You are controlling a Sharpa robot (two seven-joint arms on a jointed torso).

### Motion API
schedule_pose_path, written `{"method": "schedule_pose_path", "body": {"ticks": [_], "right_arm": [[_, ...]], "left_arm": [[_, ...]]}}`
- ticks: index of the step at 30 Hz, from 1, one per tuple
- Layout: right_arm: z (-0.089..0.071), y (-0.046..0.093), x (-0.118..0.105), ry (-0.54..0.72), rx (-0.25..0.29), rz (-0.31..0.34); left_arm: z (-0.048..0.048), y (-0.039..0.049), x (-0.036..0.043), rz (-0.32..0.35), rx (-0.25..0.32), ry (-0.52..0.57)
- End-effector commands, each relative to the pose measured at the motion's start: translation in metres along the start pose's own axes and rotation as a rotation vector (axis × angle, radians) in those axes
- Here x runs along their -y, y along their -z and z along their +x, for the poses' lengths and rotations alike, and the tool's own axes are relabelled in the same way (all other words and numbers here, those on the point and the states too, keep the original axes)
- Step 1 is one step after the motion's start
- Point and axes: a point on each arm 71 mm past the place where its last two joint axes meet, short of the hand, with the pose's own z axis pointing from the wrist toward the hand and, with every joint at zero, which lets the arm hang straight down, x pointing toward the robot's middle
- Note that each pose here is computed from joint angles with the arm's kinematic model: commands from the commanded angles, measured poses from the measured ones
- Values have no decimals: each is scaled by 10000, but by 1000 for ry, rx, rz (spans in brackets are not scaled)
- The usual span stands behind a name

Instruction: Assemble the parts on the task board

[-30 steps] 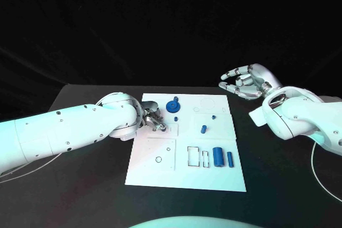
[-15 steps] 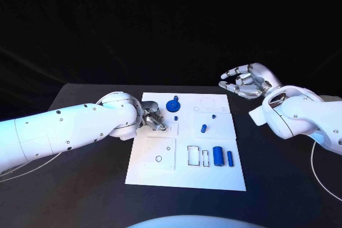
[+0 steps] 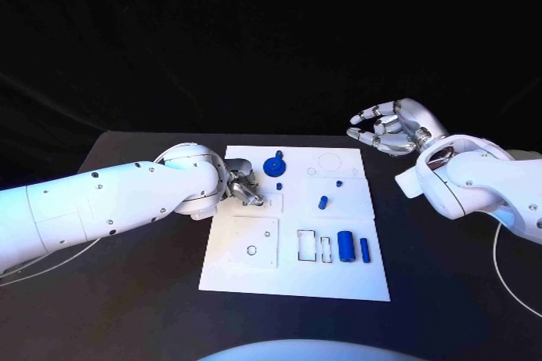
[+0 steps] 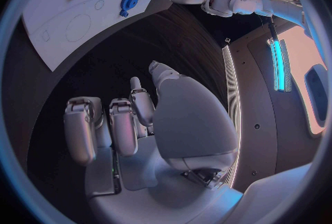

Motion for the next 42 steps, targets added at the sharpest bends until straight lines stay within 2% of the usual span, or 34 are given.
{"method": "schedule_pose_path", "body": {"ticks": [1, 11, 42], "right_arm": [[15, 1, -6, 7, -10, -11], [20, 5, 4, 6, -12, -8], [12, 20, 7, 5, -11, -7]], "left_arm": [[61, -13, 15, 0, -52, 0], [77, -31, 26, -1, -85, 6], [50, -84, 57, -5, -85, -5]]}}
